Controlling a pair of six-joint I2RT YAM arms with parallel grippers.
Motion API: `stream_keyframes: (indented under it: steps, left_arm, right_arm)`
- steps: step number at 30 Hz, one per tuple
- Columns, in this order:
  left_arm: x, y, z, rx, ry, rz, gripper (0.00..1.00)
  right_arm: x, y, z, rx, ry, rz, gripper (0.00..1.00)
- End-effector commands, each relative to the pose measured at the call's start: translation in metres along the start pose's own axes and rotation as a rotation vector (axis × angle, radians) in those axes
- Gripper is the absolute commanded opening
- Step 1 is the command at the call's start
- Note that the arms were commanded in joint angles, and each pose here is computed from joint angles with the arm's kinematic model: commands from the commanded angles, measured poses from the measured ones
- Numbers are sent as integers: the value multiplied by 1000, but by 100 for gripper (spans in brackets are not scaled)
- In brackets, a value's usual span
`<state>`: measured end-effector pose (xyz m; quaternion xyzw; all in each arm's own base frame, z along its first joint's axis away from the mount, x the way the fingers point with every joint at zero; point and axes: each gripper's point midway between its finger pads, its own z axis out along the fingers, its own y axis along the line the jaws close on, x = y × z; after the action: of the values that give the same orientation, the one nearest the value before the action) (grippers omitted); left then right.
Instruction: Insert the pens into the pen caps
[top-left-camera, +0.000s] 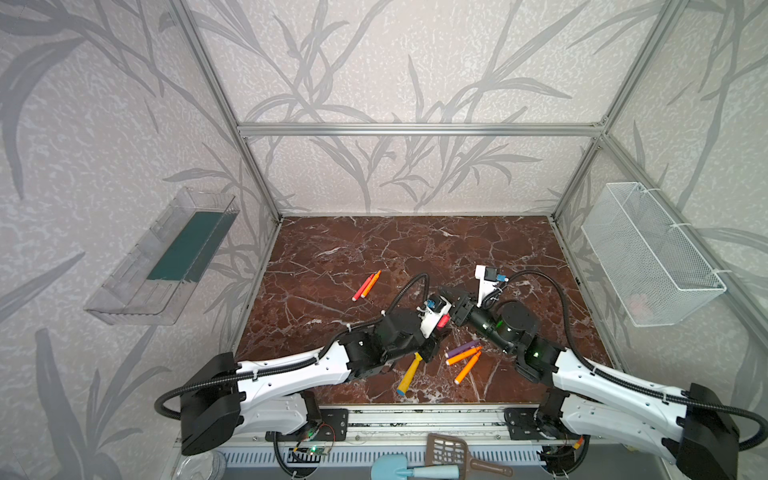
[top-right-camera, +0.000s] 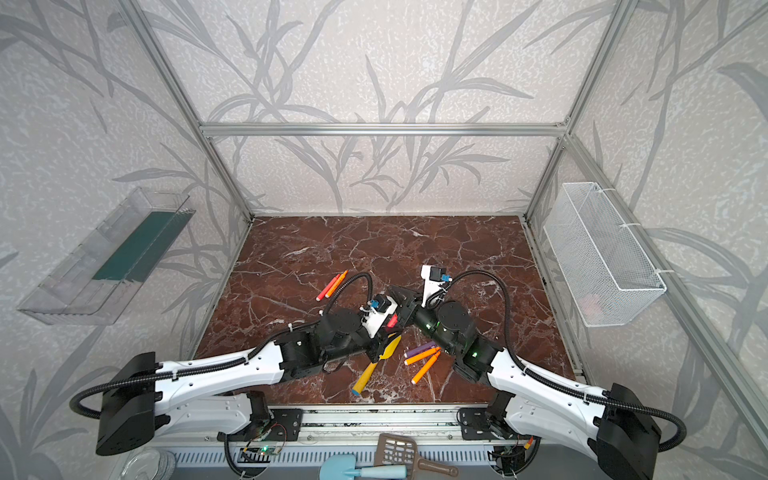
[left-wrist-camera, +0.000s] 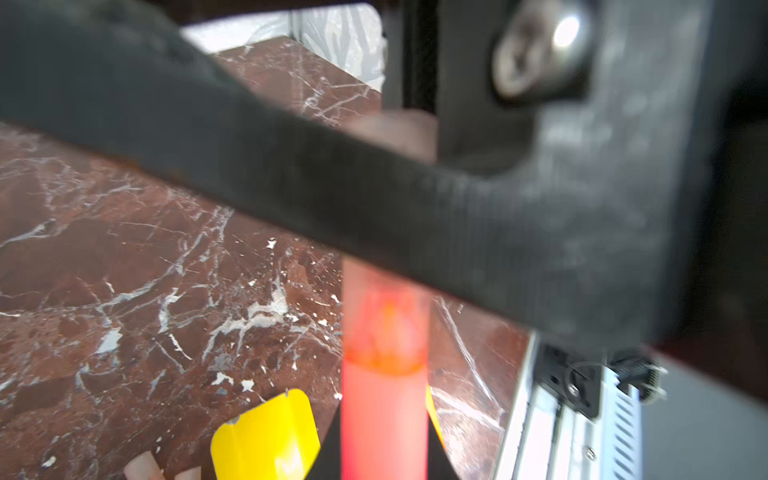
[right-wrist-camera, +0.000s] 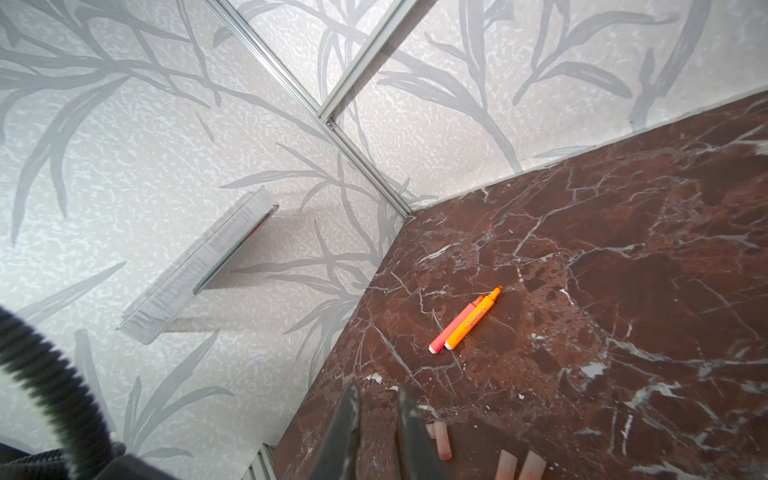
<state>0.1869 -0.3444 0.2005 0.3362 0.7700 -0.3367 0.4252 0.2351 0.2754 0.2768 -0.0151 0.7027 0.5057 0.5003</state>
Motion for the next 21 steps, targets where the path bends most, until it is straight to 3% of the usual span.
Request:
stream_keyframes:
  steps: [1, 6, 14, 18, 21]
  left_arm:
    - [-103, 32, -35, -144, -306, -85, 0]
    - [-112, 62, -40, -344, -338, -33, 0]
    - [-123, 83, -39, -500, -390, 0, 0]
    - [-120, 80, -32, -430, -371, -42, 0]
    - [-123, 78, -33, -249, -363, -140, 0]
  right_arm:
    - [68, 3, -8, -46, 249, -2, 0]
    - [96, 7, -5, 24, 362, 69, 0]
    - [115, -10, 1, 111, 365, 126, 0]
    - [112, -2, 1, 43, 330, 81, 0]
    - [108, 4, -2, -45, 272, 52, 0]
